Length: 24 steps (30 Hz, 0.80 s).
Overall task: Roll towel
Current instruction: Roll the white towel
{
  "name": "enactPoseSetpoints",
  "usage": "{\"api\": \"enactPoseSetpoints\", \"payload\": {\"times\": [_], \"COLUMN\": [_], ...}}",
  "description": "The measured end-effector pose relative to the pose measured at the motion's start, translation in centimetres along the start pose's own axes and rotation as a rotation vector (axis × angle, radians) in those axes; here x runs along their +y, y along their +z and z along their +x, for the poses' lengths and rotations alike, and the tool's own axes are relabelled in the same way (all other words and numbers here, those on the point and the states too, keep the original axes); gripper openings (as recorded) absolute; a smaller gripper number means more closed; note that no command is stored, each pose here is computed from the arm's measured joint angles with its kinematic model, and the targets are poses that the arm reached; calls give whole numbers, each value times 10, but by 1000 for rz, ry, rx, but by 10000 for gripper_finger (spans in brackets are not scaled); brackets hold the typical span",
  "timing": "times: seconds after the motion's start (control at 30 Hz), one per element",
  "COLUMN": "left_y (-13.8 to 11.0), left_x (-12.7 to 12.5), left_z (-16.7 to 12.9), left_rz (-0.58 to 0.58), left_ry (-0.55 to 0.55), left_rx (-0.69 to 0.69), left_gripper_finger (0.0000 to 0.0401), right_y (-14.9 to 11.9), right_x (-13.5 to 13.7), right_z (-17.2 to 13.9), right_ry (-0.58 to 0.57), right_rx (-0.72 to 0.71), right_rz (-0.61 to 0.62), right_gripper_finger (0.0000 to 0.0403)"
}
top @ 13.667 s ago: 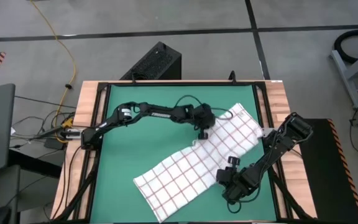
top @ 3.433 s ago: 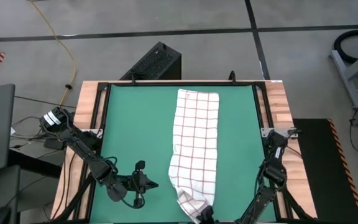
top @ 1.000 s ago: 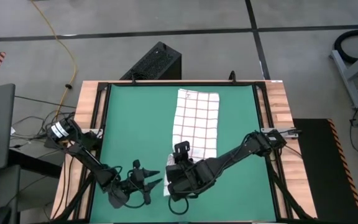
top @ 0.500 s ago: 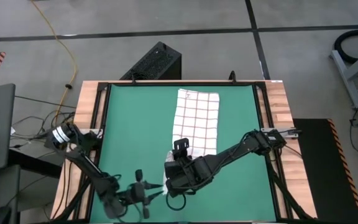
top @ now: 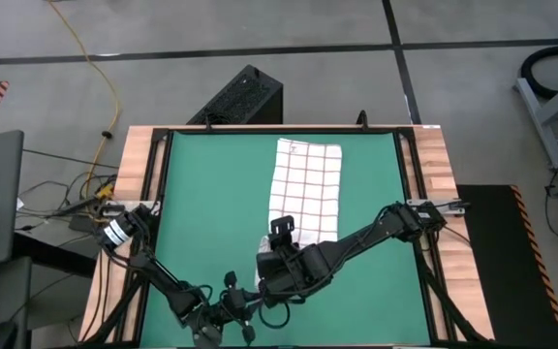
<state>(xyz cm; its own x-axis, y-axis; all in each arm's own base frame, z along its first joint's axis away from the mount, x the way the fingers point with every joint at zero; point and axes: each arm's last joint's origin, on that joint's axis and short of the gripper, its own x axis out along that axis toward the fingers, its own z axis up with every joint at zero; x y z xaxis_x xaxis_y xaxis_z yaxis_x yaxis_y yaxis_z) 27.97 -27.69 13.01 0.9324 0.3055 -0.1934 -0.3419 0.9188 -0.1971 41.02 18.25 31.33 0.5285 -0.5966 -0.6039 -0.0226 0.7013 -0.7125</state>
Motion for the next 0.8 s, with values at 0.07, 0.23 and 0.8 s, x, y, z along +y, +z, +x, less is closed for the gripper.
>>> {"api": "enactPoseSetpoints", "payload": {"times": [0.07,0.23,0.8], "left_y": [2,4,8], "left_x": [-1,4,13], "left_z": [2,14,32], "left_rz": [-8,-28,-50], "left_ry": [-10,-29,-20], "left_rx": [6,46,74], "left_gripper_finger": [38,39,37], "right_y": [0,0,0], "right_x": [0,0,1], "right_z": [0,0,-1], "right_ry": [0,4,21], "right_rx": [1,0,-3], "right_rz": [0,-3,-9], "right_gripper_finger": [4,4,4]}}
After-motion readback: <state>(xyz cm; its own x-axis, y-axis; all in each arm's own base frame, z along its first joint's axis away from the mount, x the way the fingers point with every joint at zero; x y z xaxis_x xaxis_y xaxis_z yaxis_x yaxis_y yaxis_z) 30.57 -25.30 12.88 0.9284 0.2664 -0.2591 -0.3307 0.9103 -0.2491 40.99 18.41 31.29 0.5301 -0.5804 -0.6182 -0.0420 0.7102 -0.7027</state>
